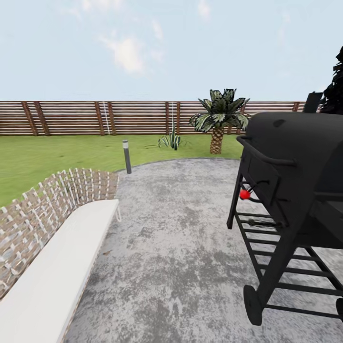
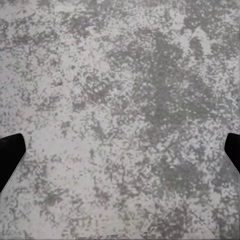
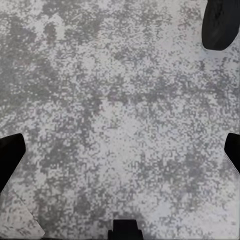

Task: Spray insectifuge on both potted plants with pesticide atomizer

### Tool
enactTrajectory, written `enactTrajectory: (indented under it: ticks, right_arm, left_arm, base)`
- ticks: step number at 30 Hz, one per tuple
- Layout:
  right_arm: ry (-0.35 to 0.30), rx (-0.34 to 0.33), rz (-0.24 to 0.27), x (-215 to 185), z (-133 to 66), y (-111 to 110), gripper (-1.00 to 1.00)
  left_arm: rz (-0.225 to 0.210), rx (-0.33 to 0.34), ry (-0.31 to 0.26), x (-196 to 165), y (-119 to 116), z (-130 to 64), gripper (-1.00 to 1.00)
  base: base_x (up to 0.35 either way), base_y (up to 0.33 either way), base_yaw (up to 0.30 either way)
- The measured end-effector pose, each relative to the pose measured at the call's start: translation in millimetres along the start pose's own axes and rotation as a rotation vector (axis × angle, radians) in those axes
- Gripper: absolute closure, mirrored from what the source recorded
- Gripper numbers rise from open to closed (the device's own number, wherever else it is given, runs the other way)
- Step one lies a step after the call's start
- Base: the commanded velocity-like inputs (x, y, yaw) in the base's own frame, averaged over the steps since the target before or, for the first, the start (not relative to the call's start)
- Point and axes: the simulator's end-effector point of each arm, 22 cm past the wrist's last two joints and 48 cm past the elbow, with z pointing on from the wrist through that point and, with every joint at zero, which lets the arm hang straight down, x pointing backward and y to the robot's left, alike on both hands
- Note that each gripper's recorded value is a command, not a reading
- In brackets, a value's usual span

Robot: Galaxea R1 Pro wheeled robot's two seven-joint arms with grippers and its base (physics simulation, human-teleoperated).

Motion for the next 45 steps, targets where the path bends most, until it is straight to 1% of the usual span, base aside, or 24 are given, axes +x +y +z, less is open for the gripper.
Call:
enactTrajectory:
  ticks: [21,45]
  right_arm:
    - [0.000,0.000,0.000,0.1,0.0,0.0,-1.00]
    - [0.000,0.000,0.000,0.1,0.0,0.0,-1.00]
  left_arm:
    - [0.000,0.000,-0.001,-0.5,0.0,0.1,-1.00]
    - [0.000,0.000,0.000,-0.1,0.0,0.1,-1.00]
  base:
    - [0.321,0.123,0.000]
    - [0.323,0.008,0.000]
